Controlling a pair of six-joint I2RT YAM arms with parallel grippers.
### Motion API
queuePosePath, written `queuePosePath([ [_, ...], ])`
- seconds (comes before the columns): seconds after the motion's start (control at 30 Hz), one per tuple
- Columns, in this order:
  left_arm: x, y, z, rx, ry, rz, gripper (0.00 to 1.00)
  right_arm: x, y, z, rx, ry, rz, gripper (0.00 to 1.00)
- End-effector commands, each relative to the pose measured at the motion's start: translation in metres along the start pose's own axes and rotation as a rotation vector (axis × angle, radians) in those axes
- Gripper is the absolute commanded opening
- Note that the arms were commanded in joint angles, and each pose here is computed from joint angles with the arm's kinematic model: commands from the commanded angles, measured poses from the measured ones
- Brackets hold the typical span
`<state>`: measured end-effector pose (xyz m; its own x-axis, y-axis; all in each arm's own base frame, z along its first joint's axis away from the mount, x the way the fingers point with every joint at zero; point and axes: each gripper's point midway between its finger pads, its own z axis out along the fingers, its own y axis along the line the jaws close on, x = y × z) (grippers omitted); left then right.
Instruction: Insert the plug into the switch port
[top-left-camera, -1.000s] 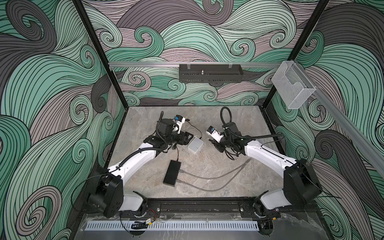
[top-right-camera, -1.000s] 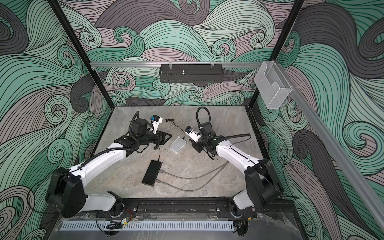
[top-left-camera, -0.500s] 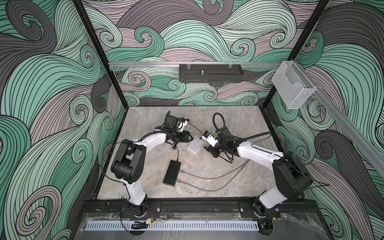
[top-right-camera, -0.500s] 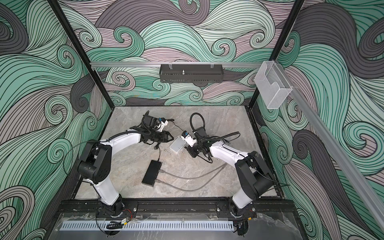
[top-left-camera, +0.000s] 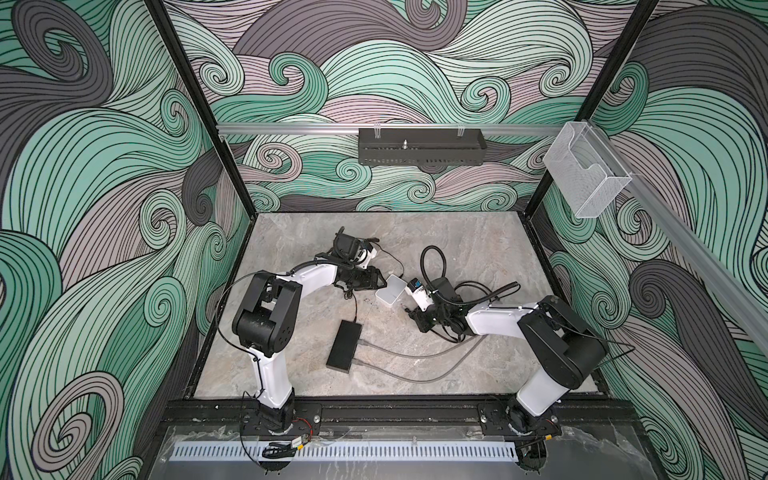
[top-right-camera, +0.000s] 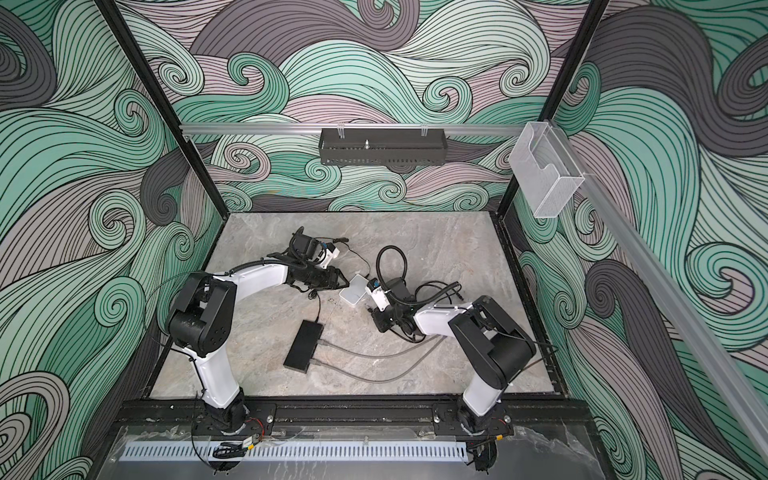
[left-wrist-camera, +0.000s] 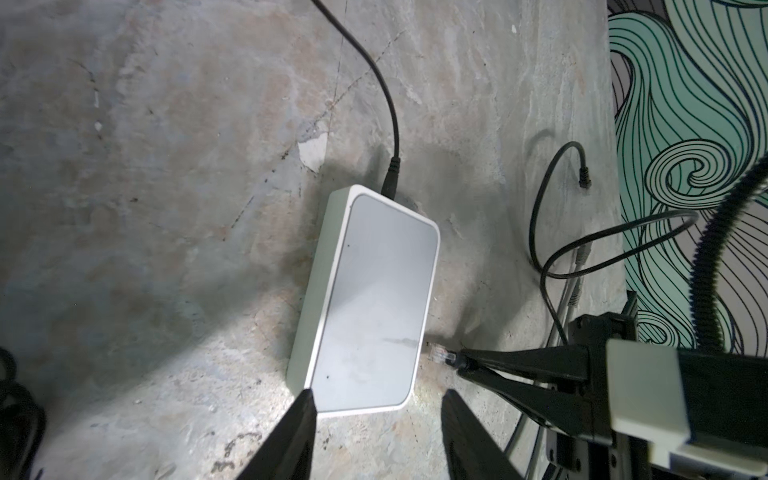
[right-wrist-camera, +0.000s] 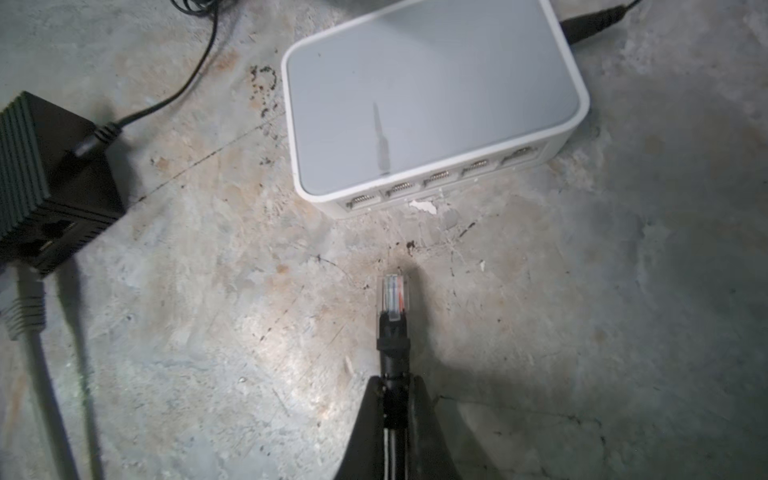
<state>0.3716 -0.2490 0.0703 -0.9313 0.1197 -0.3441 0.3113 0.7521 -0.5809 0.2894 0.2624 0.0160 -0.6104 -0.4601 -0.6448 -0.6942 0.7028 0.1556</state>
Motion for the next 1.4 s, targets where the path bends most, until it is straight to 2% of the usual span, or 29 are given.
queuePosePath([
  [0.0, -0.013, -0.002, -0.001, -0.003, 0.009, 0.024, 0.52, -0.027, -0.004, 0.001, 0.032, -0.113, -0.041, 0.00],
  [0.2, -0.042, 0.008, 0.007, -0.073, -0.021, 0.117, 0.55, -0.024, -0.013, -0.003, 0.096, -0.124, -0.040, 0.00],
  [0.43, -0.062, 0.001, 0.040, -0.001, 0.017, 0.159, 0.55, -0.020, -0.016, -0.008, 0.114, -0.128, -0.036, 0.00],
  [0.7, -0.057, -0.001, 0.051, 0.016, 0.040, 0.095, 0.55, -0.026, -0.008, 0.002, 0.095, -0.129, -0.051, 0.00],
  [1.03, -0.043, -0.023, 0.070, 0.098, 0.045, 0.116, 0.55, -0.024, -0.005, 0.015, 0.084, -0.109, -0.053, 0.00],
  [1.37, -0.043, -0.021, 0.067, 0.063, 0.035, 0.117, 0.53, -0.024, -0.005, 0.018, 0.081, -0.105, -0.054, 0.00],
])
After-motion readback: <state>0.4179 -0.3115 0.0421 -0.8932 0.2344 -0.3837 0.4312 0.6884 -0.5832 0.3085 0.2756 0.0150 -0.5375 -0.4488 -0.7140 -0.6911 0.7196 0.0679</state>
